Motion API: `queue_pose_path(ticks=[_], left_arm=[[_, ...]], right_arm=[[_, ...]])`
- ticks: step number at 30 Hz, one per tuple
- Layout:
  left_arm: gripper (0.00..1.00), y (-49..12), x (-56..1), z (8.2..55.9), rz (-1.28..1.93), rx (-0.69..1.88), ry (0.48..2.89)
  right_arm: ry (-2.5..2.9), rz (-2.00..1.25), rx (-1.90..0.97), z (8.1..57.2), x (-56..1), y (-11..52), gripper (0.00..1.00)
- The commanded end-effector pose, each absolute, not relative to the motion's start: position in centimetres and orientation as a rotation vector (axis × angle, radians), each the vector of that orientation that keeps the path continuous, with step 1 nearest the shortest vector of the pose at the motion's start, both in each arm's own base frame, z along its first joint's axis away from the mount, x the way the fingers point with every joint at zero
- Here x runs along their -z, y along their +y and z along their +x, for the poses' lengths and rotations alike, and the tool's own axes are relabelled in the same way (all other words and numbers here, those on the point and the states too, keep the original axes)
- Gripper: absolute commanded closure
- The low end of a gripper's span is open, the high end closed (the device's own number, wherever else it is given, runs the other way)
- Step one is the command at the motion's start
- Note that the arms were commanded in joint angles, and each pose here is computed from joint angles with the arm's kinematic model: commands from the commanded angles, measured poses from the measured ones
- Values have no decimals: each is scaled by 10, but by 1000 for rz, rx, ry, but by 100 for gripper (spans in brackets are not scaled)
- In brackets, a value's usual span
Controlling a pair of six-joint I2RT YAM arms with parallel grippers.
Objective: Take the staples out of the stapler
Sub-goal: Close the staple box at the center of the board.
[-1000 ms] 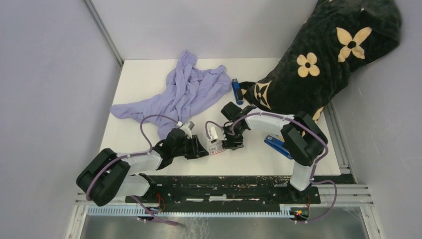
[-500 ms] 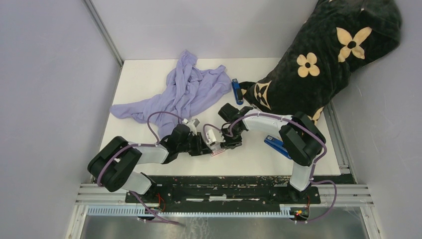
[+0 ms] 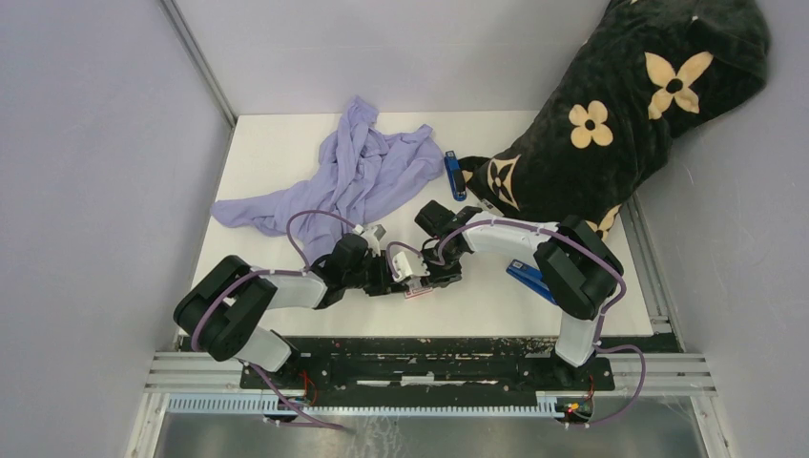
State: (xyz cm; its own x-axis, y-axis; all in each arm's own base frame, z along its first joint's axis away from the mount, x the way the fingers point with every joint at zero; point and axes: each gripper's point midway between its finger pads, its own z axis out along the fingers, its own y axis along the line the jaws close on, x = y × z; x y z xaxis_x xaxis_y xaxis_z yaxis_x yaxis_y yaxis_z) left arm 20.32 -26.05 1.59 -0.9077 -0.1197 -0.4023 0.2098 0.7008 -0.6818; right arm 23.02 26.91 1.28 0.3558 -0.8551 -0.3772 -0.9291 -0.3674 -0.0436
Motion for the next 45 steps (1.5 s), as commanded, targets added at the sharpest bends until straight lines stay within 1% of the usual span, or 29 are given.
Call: queue_pose_path(ticks=[1, 3, 7, 9, 11, 13, 16, 20, 22, 25, 28, 31, 32, 39, 45], left_arm=[[74, -257, -5, 201, 118, 1027, 2524], [73, -256, -6, 200, 114, 1031, 2518], [67, -254, -10, 200, 107, 1030, 2494], [62, -252, -14, 200, 111, 1031, 2471], [56, -251, -21, 201, 120, 1031, 2436], [51, -249, -29, 203, 132, 1027, 2395], [48, -247, -47, 204, 157, 1036, 2318], [44, -240, -69, 202, 194, 1045, 2201], [39, -239, -82, 201, 226, 1057, 2129], [30, -235, -103, 200, 259, 1065, 2013], [16, -231, -119, 199, 240, 1089, 1909], [2, -227, -125, 195, 194, 1127, 1835], [0, -225, -124, 194, 175, 1135, 1824], [0, -219, -116, 189, 120, 1167, 1791], [1, -213, -113, 195, 73, 1135, 1784]], right_arm=[[1560, -2363, -467, 223, -11, 283, 59], [1577, -2350, -467, 225, -15, 282, 56], [1598, -2297, -482, 229, -35, 276, 41], [1605, -2265, -490, 231, -51, 269, 35], [1615, -2221, -513, 233, -68, 261, 30], [1618, -2178, -550, 229, -87, 256, 28], [1623, -2121, -616, 218, -112, 252, 25], [1707, -1971, -756, 201, -136, 253, 25], [1784, -1872, -830, 199, -146, 253, 25], [1891, -1731, -971, 193, -155, 252, 26], [1948, -1593, -1115, 186, -153, 257, 27], [2006, -1482, -1162, 193, -142, 257, 28], [2035, -1451, -1161, 199, -138, 255, 28], [2218, -1147, -1295, 229, -116, 238, 38], [2275, -1101, -1223, 241, -97, 234, 38]])
